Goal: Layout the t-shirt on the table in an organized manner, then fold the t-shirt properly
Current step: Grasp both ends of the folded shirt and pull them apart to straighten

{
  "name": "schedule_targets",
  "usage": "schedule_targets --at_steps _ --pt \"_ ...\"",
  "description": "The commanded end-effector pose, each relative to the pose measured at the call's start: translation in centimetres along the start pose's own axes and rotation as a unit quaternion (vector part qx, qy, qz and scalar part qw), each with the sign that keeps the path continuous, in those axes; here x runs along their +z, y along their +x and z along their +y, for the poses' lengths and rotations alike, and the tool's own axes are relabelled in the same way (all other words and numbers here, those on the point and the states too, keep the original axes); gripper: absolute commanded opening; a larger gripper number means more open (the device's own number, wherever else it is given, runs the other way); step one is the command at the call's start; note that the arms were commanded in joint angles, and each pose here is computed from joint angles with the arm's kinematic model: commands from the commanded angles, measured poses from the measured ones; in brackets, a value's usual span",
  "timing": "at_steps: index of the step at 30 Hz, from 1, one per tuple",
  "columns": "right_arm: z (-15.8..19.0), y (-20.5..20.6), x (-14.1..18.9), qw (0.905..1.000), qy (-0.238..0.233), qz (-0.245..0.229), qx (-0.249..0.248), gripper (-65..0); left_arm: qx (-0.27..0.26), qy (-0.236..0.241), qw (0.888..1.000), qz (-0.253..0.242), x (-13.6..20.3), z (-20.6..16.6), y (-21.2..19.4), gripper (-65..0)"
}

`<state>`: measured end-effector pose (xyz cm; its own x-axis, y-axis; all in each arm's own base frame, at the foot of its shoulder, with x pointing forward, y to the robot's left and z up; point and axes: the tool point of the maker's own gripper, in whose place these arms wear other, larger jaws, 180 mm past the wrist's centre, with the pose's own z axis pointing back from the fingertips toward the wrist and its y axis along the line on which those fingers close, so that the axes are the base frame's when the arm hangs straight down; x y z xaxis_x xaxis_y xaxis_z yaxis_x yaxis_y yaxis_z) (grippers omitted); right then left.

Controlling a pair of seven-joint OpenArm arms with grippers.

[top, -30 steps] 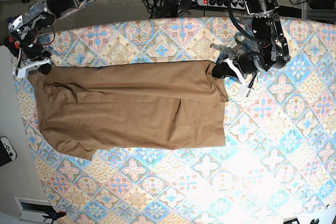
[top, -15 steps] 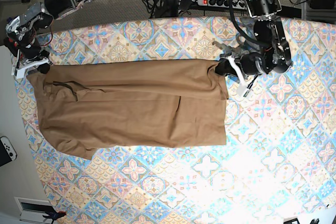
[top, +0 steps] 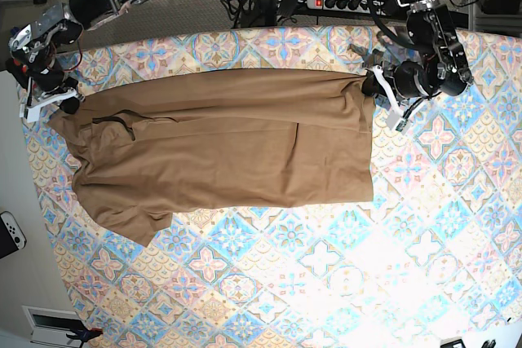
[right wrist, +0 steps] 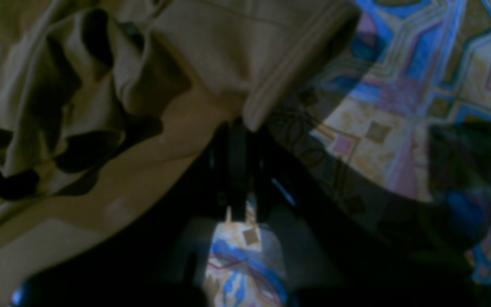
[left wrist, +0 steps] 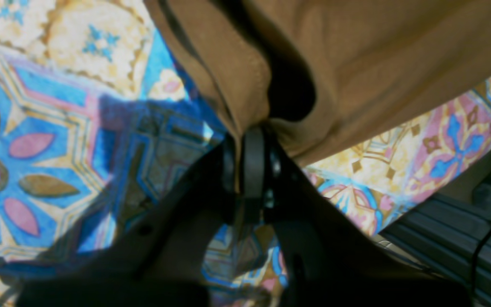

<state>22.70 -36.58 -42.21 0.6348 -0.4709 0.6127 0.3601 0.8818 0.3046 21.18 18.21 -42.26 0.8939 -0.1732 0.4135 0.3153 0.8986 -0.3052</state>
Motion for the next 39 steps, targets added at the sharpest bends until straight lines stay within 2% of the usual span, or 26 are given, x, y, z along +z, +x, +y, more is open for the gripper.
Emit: schedule_targets --at_steps 1,10,15,21,31,32,35,36,39 --pt "-0.6 1.2 0.6 0.9998 -0.009 -0.011 0.012 -65.0 -0.008 0.03 0.999 0.023 0.6 1.2 -0.7 -65.0" --pt "-2.4 -2.1 1.8 0.9991 -0.029 0.027 0.014 -65.0 -0.023 0.045 0.998 0.034 1.7 0.6 -2.4 -65.0" --pt "-2.5 -0.5 3.2 0.9979 -0.047 0.012 0.042 -65.0 -0.027 0.038 0.998 0.043 1.5 0.1 -3.0 -65.0" --pt "-3.1 0.2 5.6 0.9934 -0.08 0.019 0.08 -65.0 -0.029 0.028 0.997 0.06 1.1 -0.6 -4.3 -65.0" --pt "-3.1 0.0 5.5 0.9933 -0.08 0.022 0.081 -65.0 -0.03 0.034 0.997 0.065 1.2 -0.4 -4.5 -65.0" --pt "-3.1 0.0 5.5 0.9932 -0.08 0.023 0.081 -65.0 -0.031 0.037 0.997 0.067 1.2 -0.3 -4.6 -61.6" --pt "-3.2 -0.2 5.6 0.9931 -0.081 0.025 0.081 -54.3 -0.028 0.037 0.996 0.074 1.2 -0.4 -5.2 -51.0" --pt "-3.2 -0.2 5.6 0.993 -0.082 0.025 0.081 -50.6 -0.031 0.039 0.996 0.07 1.4 -0.3 -5.0 -49.2" --pt "-3.2 0.0 5.8 0.9926 -0.084 0.022 0.085 -42.2 -0.046 0.051 0.996 0.059 2.3 -0.6 -4.4 -49.3"
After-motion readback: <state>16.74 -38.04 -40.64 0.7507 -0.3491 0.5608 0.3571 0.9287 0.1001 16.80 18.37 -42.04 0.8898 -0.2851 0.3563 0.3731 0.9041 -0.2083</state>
